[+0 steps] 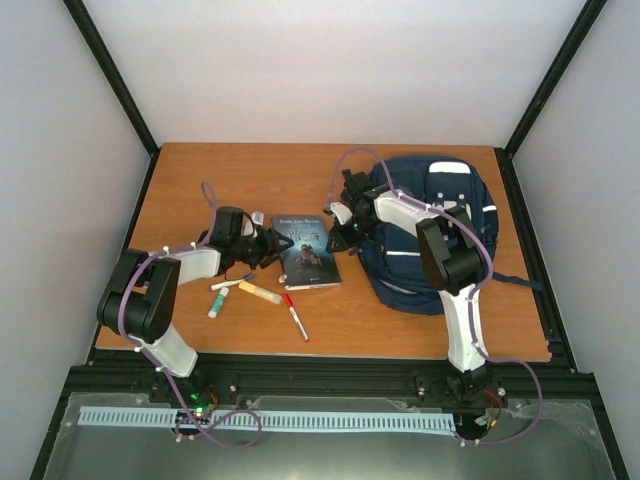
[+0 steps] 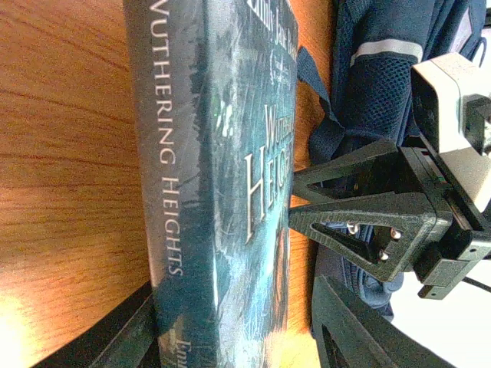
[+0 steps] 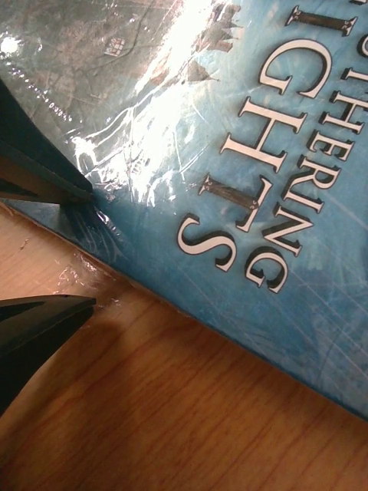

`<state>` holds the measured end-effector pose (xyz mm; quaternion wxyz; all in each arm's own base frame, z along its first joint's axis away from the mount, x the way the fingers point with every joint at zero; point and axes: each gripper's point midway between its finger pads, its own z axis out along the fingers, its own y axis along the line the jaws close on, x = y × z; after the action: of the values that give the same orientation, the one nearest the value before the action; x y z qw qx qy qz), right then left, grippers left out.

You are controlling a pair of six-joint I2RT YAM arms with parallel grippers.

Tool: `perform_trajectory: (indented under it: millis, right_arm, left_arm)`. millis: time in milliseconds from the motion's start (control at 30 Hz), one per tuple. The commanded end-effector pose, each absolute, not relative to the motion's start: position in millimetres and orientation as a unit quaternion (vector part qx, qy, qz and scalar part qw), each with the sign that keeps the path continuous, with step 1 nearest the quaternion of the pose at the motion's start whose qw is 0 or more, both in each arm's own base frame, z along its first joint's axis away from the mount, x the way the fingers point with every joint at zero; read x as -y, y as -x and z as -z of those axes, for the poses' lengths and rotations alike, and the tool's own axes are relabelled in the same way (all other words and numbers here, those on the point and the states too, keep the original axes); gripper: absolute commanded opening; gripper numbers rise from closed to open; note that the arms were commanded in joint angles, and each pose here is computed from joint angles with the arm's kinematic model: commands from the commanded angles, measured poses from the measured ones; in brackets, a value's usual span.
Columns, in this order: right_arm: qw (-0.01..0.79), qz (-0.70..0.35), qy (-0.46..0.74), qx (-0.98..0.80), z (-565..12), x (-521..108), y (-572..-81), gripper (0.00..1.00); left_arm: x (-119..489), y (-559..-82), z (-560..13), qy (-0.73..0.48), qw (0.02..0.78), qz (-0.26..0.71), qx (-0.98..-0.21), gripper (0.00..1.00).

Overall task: Pack the student bag
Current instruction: Pick up the book from the center of the board.

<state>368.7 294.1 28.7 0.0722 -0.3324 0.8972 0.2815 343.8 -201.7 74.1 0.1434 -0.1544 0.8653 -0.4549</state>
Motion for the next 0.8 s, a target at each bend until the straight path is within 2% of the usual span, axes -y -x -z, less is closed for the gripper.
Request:
perform_trajectory:
  millis: [0,767]
  right_arm:
    - [0.028,-0.233,0.341,-0.91,21,-285,-350,0.34]
    - [0.04,-0.243,0.341,-0.907,13,-288,-350,0.37]
  left_arm:
    - [230,-336,-113,0.106,0.126,0.51,-0.845,0.49]
    - [227,-336,-125,0.13,0.125,0.505,-0.844,0.28]
